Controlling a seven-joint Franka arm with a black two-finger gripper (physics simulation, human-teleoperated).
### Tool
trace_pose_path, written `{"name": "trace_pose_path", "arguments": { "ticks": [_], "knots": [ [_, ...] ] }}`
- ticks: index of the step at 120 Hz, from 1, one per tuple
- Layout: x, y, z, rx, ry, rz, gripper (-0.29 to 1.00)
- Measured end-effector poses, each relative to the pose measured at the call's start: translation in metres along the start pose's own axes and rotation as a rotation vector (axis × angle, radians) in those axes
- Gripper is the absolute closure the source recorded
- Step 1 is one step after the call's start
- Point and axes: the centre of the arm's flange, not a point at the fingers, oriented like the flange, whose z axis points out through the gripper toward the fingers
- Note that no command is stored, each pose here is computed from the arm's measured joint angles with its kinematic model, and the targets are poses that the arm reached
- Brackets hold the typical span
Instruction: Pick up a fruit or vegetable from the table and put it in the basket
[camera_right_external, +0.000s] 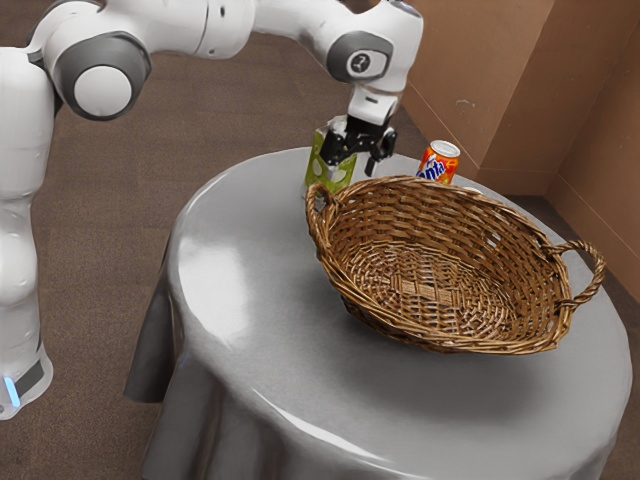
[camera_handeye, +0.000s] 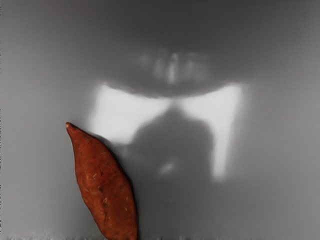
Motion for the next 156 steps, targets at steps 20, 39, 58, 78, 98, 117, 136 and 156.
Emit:
{"name": "trace_pose_path", "arguments": {
  "ticks": [20, 39, 58, 78, 98, 117, 136, 156],
  "knots": [
    [0.000, -0.002, 0.013, 0.012, 0.020, -0.030, 0.01],
    [-0.007, -0.003, 0.027, 0.008, 0.036, -0.074, 0.01],
    [-0.009, -0.004, 0.041, 0.003, 0.040, -0.100, 0.01],
    [-0.010, -0.004, 0.057, 0.002, 0.041, -0.119, 0.01],
    [-0.011, -0.006, 0.070, 0.005, 0.041, -0.133, 0.01],
    [-0.010, -0.006, 0.081, 0.005, 0.053, -0.147, 0.01],
    [-0.013, -0.011, 0.092, 0.019, 0.061, -0.163, 0.01],
    [-0.013, -0.018, 0.100, 0.046, 0.064, -0.171, 0.01]
  ]
}}
